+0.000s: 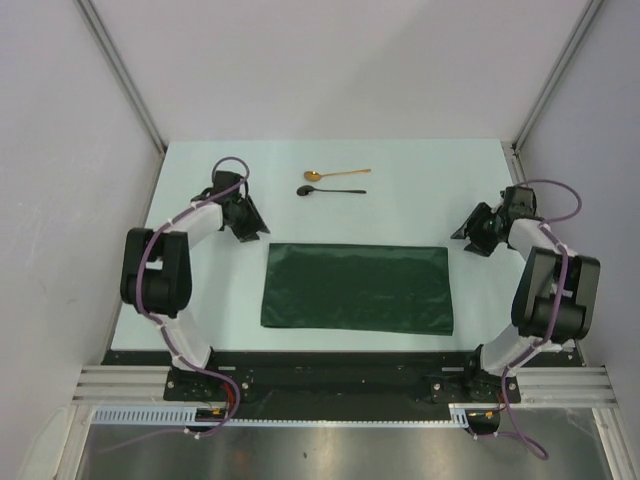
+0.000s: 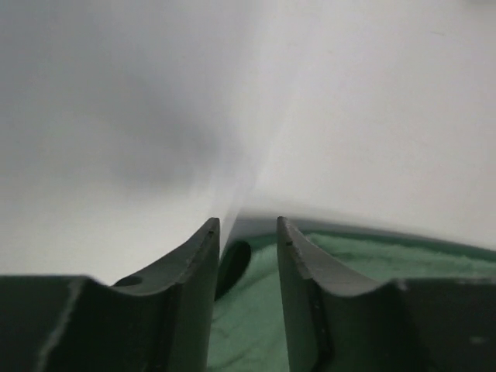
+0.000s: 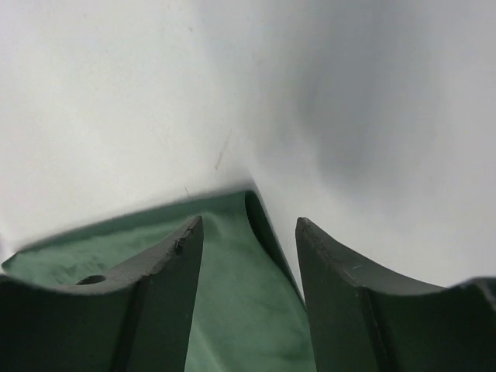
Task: Fold the napkin into a case and place the utensils inside
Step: Smooth out the rectangle-folded napkin at the center of the board.
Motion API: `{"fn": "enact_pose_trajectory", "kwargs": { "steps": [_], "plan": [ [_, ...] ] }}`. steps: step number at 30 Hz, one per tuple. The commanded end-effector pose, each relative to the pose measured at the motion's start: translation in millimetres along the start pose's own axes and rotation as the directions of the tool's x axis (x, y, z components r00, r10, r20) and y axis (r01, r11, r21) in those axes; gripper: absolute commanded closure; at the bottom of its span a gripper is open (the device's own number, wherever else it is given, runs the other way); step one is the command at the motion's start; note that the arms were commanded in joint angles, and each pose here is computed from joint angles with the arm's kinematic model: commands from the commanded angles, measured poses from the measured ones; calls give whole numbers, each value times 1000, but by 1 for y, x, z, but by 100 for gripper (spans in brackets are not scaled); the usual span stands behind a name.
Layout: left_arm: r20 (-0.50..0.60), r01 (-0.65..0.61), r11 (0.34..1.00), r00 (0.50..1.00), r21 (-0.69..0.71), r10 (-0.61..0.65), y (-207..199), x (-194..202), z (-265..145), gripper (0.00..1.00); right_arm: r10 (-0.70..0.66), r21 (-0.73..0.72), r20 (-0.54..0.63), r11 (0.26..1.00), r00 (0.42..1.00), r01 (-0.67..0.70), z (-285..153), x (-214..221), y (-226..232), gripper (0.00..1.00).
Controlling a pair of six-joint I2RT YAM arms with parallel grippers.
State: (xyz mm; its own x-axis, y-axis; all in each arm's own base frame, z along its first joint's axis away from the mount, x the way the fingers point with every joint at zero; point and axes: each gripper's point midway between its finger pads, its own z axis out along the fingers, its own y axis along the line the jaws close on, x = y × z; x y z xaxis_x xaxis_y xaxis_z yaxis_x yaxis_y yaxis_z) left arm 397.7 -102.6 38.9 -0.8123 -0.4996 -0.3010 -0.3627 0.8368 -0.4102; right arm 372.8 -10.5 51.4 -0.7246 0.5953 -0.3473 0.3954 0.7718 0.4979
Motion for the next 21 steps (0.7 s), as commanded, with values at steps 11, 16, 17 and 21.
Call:
{"fn": "enact_pose_trajectory", "kwargs": {
  "steps": [11,16,17,21],
  "plan": [
    [13,-109,988,994,112,108,-48,15,-21,89,-100,-195,15,976,995,101,-59,34,59,41],
    [-9,-96,995,995,24,96,-28,15,-2,96,-101,-243,-49,966,994,87,-31,50,68,43],
    [-19,-93,996,995,15,93,-25,15,3,96,-106,-246,-47,965,993,92,-26,50,68,43],
    [-27,-90,995,996,-42,89,-11,13,11,97,-85,-205,-86,976,993,66,-3,58,52,44]
  ]
}}
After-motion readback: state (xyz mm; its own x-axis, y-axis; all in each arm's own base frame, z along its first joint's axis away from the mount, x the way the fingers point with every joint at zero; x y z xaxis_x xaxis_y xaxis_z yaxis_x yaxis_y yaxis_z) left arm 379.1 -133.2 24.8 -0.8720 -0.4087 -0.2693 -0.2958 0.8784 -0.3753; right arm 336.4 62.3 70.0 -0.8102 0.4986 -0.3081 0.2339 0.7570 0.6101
